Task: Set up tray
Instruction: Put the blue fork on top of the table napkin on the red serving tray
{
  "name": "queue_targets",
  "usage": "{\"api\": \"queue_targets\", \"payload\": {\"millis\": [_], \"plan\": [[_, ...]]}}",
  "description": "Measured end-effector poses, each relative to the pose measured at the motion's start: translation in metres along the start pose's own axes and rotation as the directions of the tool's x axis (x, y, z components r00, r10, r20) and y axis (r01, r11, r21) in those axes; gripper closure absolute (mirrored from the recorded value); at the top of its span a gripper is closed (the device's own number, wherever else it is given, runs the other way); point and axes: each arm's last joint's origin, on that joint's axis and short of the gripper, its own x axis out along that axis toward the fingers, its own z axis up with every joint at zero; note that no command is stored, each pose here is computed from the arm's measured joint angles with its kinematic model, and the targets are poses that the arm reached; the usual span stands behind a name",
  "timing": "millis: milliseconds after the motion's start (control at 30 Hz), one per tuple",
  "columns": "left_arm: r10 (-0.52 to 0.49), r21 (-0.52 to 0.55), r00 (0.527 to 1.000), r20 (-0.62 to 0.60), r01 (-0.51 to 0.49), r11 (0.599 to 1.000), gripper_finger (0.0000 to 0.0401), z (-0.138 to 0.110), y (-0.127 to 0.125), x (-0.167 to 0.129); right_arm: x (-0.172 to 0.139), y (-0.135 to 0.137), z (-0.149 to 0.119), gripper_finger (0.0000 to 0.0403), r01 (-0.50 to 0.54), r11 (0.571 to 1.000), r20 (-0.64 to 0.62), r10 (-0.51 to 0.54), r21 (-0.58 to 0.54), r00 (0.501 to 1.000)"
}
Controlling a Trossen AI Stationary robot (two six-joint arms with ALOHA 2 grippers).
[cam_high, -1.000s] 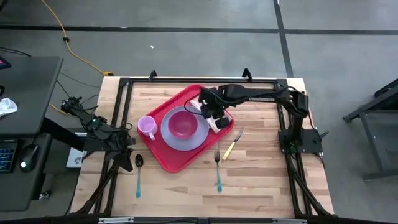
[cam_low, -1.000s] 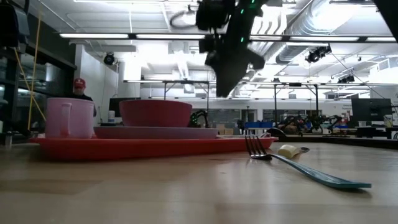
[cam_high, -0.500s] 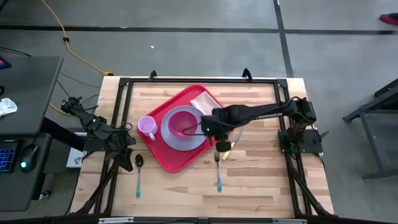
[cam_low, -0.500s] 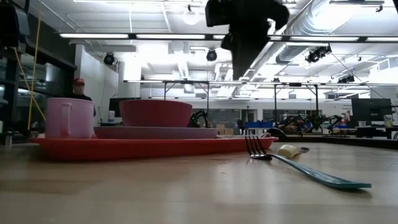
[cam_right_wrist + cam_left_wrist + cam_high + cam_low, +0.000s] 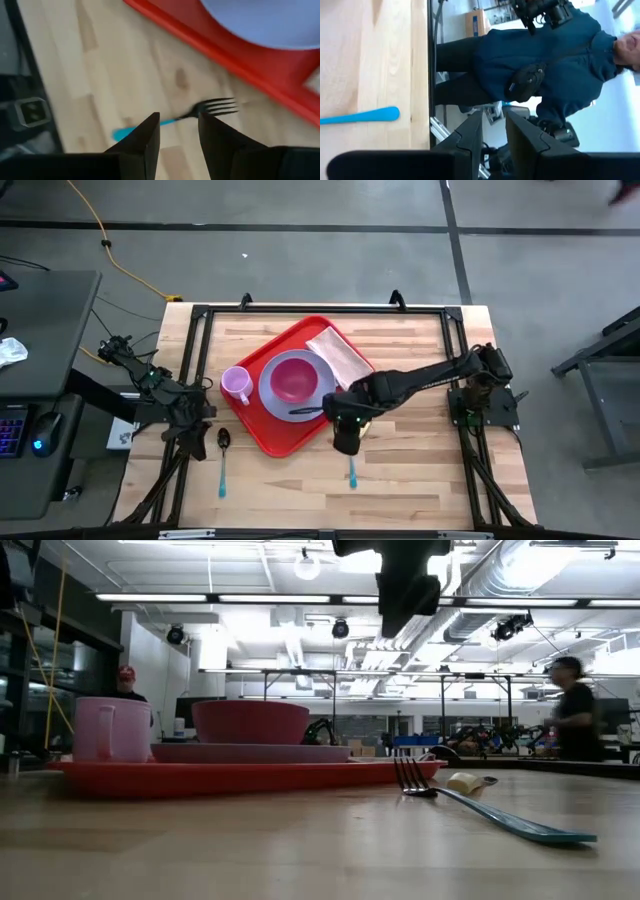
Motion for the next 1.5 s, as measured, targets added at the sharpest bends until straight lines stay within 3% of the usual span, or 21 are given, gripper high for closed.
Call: {"api": "queue_targets", "payload": {"millis": [300,567,867,1033,1200,1333,1500], "plan": [[-0.013,0.111,0.999,-0.038,0.017,0.994,0.0284,-0.001,0.000,0.000,0.018,0.025,-0.013,0.0291,-0.041,0.974,-0.058,0.055,0.221,0.997],[-0.001,0.305,1.000,-0.002,0.001,0.952,0.0284,0.000,0.000,0.000,0.045,0.039,-0.023,0.0291,0.031,0.935,-0.105,0.007,0.352,0.994],[0.017,0.562,0.998,0.056,-0.046,0.826,0.0284,0.002,0.000,0.000,0.048,0.036,-0.021,0.0291,0.112,0.860,0.007,-0.133,0.497,0.991],[0.018,0.698,0.996,0.082,-0.070,0.713,0.0284,0.003,0.000,0.000,0.048,0.036,-0.021,0.0291,0.111,0.820,0.018,-0.146,0.561,0.989],[0.052,0.766,0.986,0.159,-0.156,0.624,0.0284,0.005,0.001,0.000,0.054,0.037,-0.022,0.0291,0.108,0.771,-0.024,-0.120,0.627,0.993],[0.097,0.780,0.969,0.228,-0.241,0.578,0.0284,0.006,0.004,-0.001,0.069,0.039,-0.024,0.0291,0.124,0.739,-0.077,-0.097,0.662,0.992],[0.162,0.758,0.948,0.273,-0.316,0.571,0.0284,0.006,0.009,-0.002,0.085,0.038,-0.026,0.0291,0.163,0.712,-0.127,-0.104,0.683,0.986]]}}
